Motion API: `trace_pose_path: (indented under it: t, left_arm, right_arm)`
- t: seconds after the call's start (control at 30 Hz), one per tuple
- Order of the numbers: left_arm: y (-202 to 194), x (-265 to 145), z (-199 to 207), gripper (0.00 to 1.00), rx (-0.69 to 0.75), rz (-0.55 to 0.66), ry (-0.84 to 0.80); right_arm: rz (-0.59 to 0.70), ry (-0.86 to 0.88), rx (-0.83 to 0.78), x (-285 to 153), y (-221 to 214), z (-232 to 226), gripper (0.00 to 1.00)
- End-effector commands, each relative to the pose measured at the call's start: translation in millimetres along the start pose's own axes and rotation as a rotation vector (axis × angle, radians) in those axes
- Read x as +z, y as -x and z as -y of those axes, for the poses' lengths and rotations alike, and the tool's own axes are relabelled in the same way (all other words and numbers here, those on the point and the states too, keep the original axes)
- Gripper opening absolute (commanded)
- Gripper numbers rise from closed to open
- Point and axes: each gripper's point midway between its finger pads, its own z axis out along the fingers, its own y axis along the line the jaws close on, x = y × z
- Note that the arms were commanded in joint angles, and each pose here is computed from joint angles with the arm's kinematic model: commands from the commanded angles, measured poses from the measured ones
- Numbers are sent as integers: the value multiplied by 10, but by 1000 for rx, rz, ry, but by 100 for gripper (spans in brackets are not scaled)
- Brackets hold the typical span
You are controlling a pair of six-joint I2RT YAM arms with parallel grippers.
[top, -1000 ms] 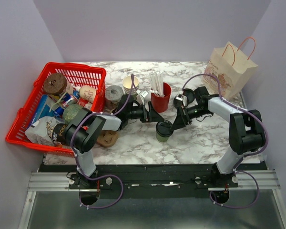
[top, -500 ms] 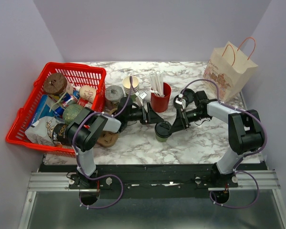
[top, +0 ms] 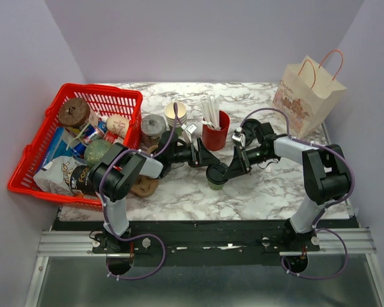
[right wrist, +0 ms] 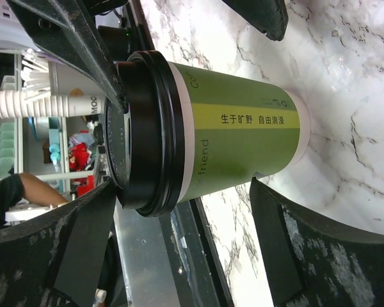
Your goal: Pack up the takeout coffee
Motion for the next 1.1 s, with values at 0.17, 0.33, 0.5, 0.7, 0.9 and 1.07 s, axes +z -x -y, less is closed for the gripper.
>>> trace_pose_path:
  t: [0.17,0.33,0.5,0.7,0.9,1.07]
  left_arm:
    - [-698,-314,-1131,89,-137,-88,415]
    - [-707,-296,-1182,87,-134,-105,431]
    - [-755,-373,-1267,87,-115,-125,485]
    - [-720,-392,-1194,87,-72,-116,464]
    - [-422,-245,-607,91,101,-99,228]
    - [-157,-178,-192,95,159,-79,121]
  right_arm:
    - [-28,-105,-24,43,-165,293,89]
    - [-22,-170,14,42,-159,413,85]
    - [-31,-181,48,56,-163,468,81]
    - [-40,-259,81,38,-186,586,78]
    - [-1,-212,2,11,-74,377,82]
    - [49,-158,-125,-67,212,88,88]
